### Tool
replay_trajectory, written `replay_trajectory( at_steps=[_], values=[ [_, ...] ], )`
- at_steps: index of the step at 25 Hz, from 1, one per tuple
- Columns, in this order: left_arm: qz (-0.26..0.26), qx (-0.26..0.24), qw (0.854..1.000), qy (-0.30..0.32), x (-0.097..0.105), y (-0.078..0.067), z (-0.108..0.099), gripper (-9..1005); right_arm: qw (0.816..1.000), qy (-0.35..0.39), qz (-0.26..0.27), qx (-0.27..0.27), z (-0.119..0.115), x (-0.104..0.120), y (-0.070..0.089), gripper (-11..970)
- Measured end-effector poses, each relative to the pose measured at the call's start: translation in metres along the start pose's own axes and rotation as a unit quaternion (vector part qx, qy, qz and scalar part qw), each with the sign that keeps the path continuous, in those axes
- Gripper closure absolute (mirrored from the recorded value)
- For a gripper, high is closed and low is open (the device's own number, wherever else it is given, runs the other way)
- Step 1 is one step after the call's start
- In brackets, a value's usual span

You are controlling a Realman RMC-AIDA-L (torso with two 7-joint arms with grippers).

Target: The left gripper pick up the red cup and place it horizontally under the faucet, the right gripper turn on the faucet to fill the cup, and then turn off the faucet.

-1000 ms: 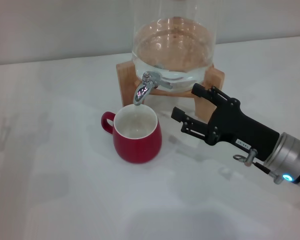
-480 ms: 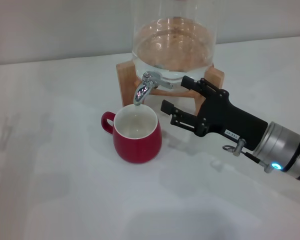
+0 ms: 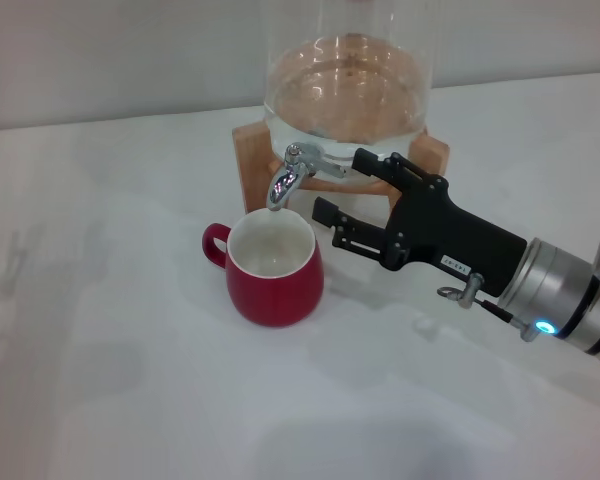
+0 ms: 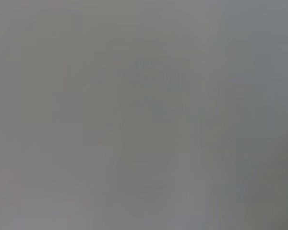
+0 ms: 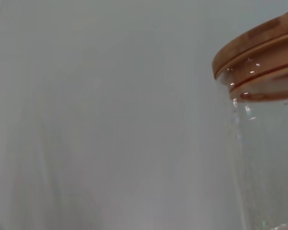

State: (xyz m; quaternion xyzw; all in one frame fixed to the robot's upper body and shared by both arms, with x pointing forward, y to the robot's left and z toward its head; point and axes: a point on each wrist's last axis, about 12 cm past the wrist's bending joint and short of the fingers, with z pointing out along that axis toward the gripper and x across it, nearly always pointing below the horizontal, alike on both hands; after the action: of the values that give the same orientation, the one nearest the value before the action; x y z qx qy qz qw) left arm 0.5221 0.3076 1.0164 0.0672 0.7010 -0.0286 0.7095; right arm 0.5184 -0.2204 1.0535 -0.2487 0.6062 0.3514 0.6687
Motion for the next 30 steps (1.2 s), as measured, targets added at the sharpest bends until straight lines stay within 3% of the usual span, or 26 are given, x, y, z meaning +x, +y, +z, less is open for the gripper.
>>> replay_trajectory(
  at_steps=[30],
  values=[
    [0.0, 0.001, 1.0, 0.0, 0.0, 0.0, 0.0, 217, 0.999, 0.0, 0.009, -0.032, 0.008, 0.0, 0.012, 86]
  ],
)
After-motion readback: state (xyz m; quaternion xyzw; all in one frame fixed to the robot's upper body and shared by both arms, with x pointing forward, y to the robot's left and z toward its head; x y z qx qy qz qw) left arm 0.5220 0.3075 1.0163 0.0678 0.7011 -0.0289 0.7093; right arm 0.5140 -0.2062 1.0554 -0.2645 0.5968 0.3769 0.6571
